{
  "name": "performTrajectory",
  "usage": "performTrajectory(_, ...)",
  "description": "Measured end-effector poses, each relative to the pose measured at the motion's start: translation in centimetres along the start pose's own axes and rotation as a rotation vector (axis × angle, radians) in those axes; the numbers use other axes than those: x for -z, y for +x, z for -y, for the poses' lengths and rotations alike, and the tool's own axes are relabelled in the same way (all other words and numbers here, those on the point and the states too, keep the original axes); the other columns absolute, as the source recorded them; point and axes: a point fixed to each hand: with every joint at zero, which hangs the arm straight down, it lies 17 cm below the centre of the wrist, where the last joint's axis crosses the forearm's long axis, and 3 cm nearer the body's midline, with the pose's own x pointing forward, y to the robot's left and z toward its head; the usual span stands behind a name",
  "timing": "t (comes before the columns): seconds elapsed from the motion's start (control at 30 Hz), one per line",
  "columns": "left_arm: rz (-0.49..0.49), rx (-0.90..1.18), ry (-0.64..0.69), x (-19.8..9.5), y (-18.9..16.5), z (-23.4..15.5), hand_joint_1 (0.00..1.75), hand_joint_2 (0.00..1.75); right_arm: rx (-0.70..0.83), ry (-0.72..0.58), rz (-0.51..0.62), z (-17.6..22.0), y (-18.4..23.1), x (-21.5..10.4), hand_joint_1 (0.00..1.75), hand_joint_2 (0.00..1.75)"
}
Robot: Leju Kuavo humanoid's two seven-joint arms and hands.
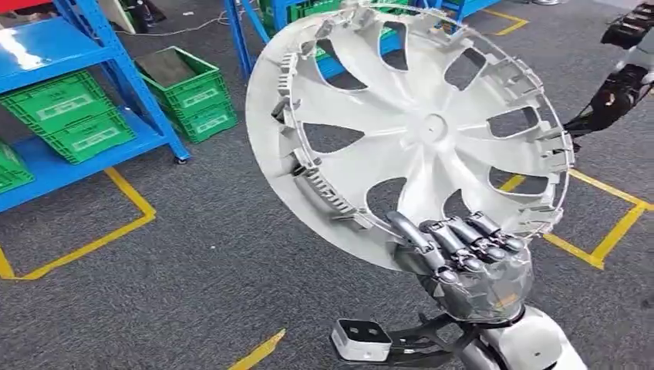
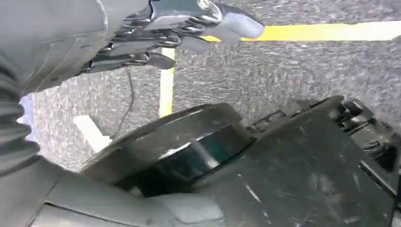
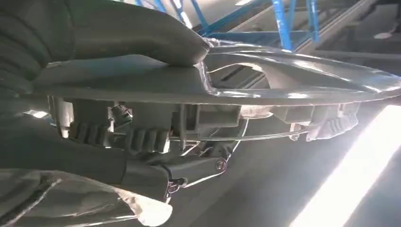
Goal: Take the parts from the cabinet and place them on the table.
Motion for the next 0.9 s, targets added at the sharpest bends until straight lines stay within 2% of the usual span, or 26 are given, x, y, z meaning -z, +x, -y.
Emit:
performTrajectory(0.5, -0.008, 0.001, 0.005, -0.09, -0.60, -0.13, 0.00, 1.75, 0.015, -0.003, -0.010, -0.32, 0.13, 0.25, 1.75, 1.75)
performTrajectory(0.9, 0.009, -0.005, 0.013, 0.15, 0.25, -0.65, 0.00, 1.75, 0.017, 0.005, -0.014, -0.54, 0.12, 0.05, 1.75, 1.75)
